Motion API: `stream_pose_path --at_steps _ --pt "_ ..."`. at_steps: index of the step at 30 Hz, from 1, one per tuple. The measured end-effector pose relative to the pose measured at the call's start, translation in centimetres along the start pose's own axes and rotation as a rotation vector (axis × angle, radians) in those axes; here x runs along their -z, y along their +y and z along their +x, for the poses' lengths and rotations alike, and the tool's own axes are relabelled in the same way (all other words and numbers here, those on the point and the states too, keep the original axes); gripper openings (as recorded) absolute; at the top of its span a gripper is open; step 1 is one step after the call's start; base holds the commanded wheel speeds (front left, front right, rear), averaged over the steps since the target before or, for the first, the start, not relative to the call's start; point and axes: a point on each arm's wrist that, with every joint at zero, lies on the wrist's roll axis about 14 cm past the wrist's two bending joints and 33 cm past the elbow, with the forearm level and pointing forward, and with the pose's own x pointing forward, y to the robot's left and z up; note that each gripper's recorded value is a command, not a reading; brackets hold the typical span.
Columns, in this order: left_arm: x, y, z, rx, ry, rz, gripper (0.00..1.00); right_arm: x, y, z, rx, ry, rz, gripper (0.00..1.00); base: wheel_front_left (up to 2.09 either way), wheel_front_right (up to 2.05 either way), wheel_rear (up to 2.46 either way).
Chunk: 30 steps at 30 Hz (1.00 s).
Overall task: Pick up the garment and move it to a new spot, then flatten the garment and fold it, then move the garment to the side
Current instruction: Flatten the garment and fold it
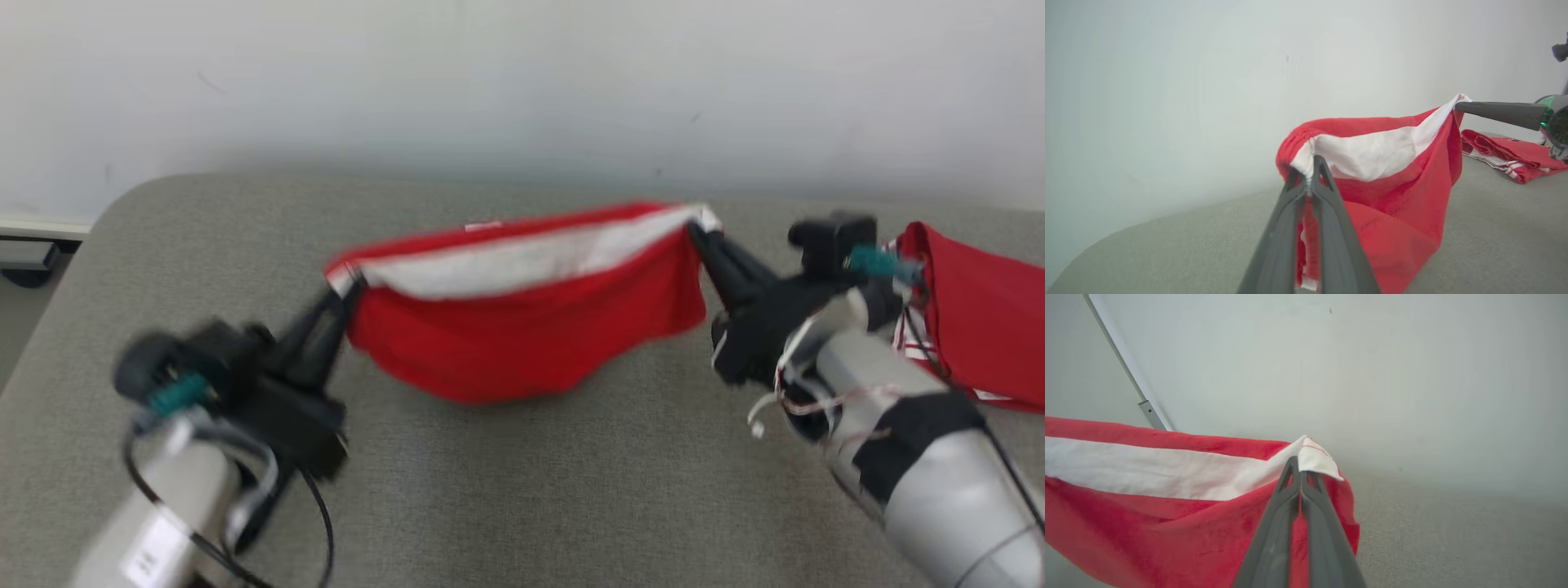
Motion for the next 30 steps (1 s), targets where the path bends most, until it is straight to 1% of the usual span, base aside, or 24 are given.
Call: stream_pose_path --at_steps 1,3,5,7,11,13,14,16,19,21,23,26,30 --pt "-0.9 0.7 0.7 0.007 -0.015 0.027 0.00 -0.9 -0.2 0.4 -0.001 -0.014 0.005 0.00 0.00 0.00 0.00" --pt "-3.1 1.6 2.2 0.015 -0.063 0.007 0.00 -2.3 -0.4 1.3 -0.008 -0.026 0.004 0.00 0.00 0.00 0.00" --pt "-4.7 2.3 3.7 0.041 -0.083 0.034 0.00 -3.9 -0.7 2.3 -0.015 -0.042 0.001 0.00 0.00 0.00 0.00" --pt "-6.8 4.1 6.0 0.054 -0.107 0.056 0.00 -6.0 -1.3 4.0 -0.022 -0.059 -0.012 0.00 0.00 0.00 0.00" --pt "-9.1 5.0 9.5 0.094 -0.136 0.067 0.00 -8.4 -2.3 6.2 -0.022 -0.082 -0.010 0.00 0.00 0.00 0.00" --pt "-10.5 5.8 11.4 0.099 -0.160 0.054 0.00 -9.5 -3.2 7.4 -0.009 -0.092 0.017 0.00 0.00 0.00 0.00" --pt "-10.9 6.3 12.2 0.099 -0.164 0.062 0.00 -10.2 -3.7 8.0 -0.004 -0.096 0.008 0.00 0.00 0.00 0.00" --pt "-11.5 7.5 14.0 0.095 -0.165 0.086 0.00 -11.7 -4.7 9.3 0.009 -0.122 0.022 0.00 0.00 0.00 0.00" --pt "-12.1 9.2 16.6 0.075 -0.181 0.073 0.00 -13.3 -6.0 11.1 0.027 -0.153 0.027 0.00 0.00 0.00 0.00" --pt "-12.1 10.1 18.4 0.063 -0.181 0.074 0.00 -13.6 -7.4 12.0 0.053 -0.165 0.052 0.00 0.00 0.00 0.00" --pt "-12.0 11.1 19.9 0.044 -0.191 0.046 0.00 -13.7 -9.0 12.7 0.086 -0.171 0.045 0.00 0.00 0.00 0.00" --pt "-11.9 12.1 22.1 0.016 -0.215 -0.007 0.00 -14.0 -10.6 13.6 0.119 -0.196 0.051 0.00 0.00 0.00 0.00" --pt "-12.5 12.9 24.3 -0.003 -0.274 -0.044 0.00 -16.5 -12.0 14.4 0.140 -0.288 -0.001 0.00 0.00 0.00 0.00"
